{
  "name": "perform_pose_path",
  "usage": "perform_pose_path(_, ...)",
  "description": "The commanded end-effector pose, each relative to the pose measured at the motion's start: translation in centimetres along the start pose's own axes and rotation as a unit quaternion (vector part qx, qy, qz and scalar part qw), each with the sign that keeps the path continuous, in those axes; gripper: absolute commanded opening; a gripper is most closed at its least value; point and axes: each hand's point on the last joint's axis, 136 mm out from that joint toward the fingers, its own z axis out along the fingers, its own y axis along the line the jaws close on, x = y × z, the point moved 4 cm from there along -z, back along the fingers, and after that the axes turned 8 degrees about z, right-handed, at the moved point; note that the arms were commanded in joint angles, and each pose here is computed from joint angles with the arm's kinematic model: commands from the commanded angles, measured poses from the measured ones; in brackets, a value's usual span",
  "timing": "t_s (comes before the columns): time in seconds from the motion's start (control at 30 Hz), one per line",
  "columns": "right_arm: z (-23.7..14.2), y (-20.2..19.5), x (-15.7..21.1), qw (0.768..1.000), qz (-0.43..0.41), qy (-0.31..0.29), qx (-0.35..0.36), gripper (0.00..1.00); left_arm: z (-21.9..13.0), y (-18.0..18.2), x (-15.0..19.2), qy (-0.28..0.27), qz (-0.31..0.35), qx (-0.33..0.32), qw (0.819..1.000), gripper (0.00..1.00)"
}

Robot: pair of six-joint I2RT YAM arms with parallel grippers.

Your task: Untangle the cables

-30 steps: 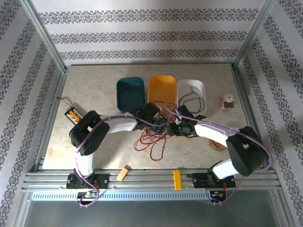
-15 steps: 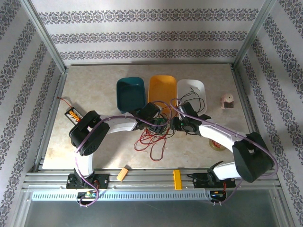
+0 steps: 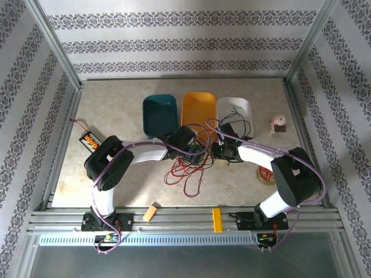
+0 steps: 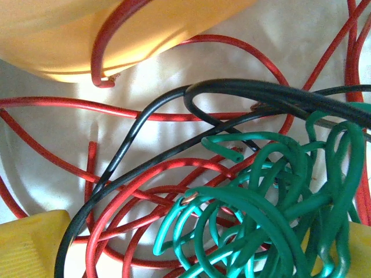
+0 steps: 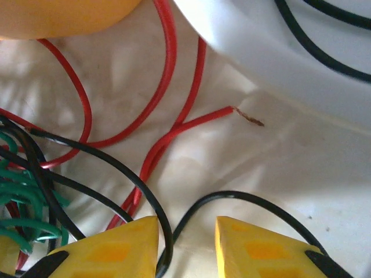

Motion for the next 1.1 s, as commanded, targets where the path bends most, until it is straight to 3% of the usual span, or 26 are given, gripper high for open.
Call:
perform_pose_path(0.0,0.3,1.0,-1.0,1.000,0.013,-0.007,-0.017,0.30,0.3,1.3,4.1,0.078,-0.003,-0.019,0.997,0.99)
perform_pose_path(0.1,0.7,1.4,-1.0,1.000,0.015,0.000,-0.022,0.26,0.3,1.3,4.2,0.079,-0.003,-0.019,0.997,0.99)
perform_pose_path(0.23,0.8,1.5,-1.0,1.000,0.014,0.000,-0.017,0.11,0.3,1.3,4.2,0.080,-0.003,-0.022,0.997,0.99)
perform_pose_path(0.3,0.4,1.1,-1.1,1.000,0.017,-0.011,-0.007,0.09,0.2,1.4,4.2,0.079,-0.004,-0.024,0.997,0.99)
perform_pose_path(0.57,-5.4,-3.7,-2.8,0.984,0.087,-0.146,0.052,0.04,0.2,1.4,4.2,0.079,-0.004,-0.024,0.997,0.99)
perform_pose_path(0.77,-11.3,-7.8,-3.3,0.949,0.144,-0.267,0.087,0.03,0.4,1.4,4.2,0.081,-0.004,-0.023,0.996,0.99)
perform_pose_path(1.07,-21.0,-12.8,-4.2,0.879,0.196,-0.410,0.147,0.01,0.3,1.5,4.3,0.082,-0.007,-0.029,0.996,0.99)
